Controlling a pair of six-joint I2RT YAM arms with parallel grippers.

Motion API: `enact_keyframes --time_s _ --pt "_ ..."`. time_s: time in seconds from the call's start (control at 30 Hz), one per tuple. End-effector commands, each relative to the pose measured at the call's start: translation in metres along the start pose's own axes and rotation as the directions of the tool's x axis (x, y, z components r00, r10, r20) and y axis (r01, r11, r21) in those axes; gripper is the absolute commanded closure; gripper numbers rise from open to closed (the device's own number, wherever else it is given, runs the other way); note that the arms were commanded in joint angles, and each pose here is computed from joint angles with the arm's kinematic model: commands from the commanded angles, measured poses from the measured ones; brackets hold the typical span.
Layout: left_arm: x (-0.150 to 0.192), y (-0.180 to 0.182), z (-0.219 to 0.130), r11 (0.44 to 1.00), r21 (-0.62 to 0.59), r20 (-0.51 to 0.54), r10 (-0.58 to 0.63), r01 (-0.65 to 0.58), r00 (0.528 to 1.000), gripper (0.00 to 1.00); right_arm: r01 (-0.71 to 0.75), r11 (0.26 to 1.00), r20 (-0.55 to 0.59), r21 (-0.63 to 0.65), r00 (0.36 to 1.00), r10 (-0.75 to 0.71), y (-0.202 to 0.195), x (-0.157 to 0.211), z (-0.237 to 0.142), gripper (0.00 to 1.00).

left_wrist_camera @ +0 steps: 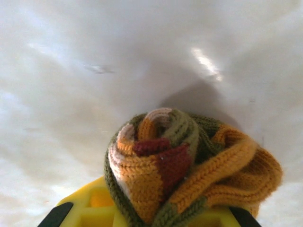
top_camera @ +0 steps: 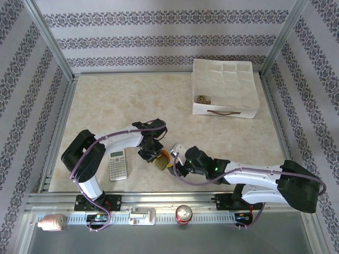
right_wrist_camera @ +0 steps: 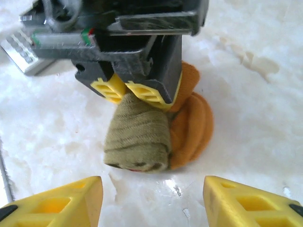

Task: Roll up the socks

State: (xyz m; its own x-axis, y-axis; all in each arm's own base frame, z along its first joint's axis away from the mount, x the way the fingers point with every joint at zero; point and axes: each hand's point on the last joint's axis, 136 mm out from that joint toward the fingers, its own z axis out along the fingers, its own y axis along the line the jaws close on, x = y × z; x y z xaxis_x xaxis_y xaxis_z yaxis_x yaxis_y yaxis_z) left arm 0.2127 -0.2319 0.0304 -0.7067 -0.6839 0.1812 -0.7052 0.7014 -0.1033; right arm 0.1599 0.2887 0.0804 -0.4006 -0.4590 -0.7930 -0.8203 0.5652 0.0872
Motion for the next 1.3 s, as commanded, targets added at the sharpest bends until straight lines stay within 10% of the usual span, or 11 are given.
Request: enact_keyframes --time_s 0.0,0.5,0.77,0.97,1.13,1.27 --pt "-0.007 0.067 0.005 0.950 -0.302 0.065 -0.057 0.074 0.996 1.00 0.215 0.958 -0.083 0.188 0.976 -0.202 -0.015 0.015 0.002 0.43" --pt "-0.009 0.045 0.014 0.956 -0.293 0.022 -0.027 0.032 0.999 0.98 0.410 0.891 -0.133 0.195 0.911 -0.390 0.021 -0.014 0.056 0.38" --pt "-0.011 0.028 0.010 0.980 -0.200 -0.003 0.026 -0.027 1.000 0.95 0.309 0.927 -0.229 0.211 0.938 -0.260 -0.005 0.011 0.078 0.58" --pt "-0.010 0.003 0.001 0.998 0.018 -0.042 0.066 -0.065 0.997 0.57 0.201 0.964 -0.273 0.173 0.950 -0.149 -0.011 0.027 0.072 1.00" --pt "-0.019 -0.012 -0.025 0.972 0.230 -0.027 0.057 -0.049 0.998 0.21 0.025 0.994 -0.329 0.109 0.944 0.013 -0.013 0.060 0.066 1.00" --pt "-0.031 -0.024 -0.049 0.943 0.326 0.030 0.062 -0.068 0.998 0.11 -0.067 0.994 -0.369 0.081 0.925 0.092 -0.014 0.079 0.062 1.00"
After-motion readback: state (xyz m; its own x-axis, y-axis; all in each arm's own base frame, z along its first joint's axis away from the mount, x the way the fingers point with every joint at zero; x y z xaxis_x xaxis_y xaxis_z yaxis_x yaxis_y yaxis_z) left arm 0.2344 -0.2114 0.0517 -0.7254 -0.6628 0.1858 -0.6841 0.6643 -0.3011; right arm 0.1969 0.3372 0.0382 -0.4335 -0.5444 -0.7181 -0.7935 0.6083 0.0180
